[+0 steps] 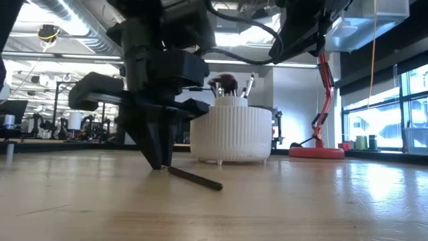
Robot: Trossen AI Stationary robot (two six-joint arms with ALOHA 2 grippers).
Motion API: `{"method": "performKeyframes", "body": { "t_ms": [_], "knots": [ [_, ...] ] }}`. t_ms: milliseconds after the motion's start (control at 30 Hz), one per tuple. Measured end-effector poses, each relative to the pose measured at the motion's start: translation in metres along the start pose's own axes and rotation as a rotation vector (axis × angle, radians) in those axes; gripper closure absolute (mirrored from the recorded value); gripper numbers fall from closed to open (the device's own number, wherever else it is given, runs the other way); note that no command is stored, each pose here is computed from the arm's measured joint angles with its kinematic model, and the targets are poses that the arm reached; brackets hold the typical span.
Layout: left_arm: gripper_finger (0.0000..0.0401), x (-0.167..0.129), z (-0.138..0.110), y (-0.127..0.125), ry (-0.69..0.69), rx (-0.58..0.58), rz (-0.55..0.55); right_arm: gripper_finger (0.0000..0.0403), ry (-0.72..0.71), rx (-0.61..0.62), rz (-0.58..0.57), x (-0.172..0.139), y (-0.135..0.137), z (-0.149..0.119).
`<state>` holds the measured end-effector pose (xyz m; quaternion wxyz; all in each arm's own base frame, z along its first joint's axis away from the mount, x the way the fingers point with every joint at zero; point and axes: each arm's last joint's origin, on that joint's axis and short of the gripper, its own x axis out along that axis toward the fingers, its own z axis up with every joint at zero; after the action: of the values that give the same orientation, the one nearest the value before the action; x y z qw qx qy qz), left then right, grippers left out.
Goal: Put items in baskets/containers
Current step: Put the eyeshadow brush into the brush organizer
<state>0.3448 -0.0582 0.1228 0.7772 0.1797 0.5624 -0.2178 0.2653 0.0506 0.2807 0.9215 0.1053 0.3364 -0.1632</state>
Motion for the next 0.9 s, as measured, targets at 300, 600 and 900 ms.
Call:
{"method": "performKeyframes", "body": {
  "t_ms": [300, 600, 900],
  "knots": [
    [0.0396, -0.003, 0.000, -0.003, 0.022, -0.008, 0.013, 0.0282, 0.010, -0.024, 0.001, 0.000, 0.000, -0.001],
    [0.0399, -0.064, 0.027, -0.043, 0.083, 0.211, 0.331, 0.0282, 0.009, -0.021, 0.006, 0.000, 0.000, -0.001],
    [0.0399, -0.122, 0.038, -0.049, 0.489, 0.604, 1.076, 0.0282, 0.006, -0.022, 0.006, 0.000, 0.000, 0.000]
  ]
}}
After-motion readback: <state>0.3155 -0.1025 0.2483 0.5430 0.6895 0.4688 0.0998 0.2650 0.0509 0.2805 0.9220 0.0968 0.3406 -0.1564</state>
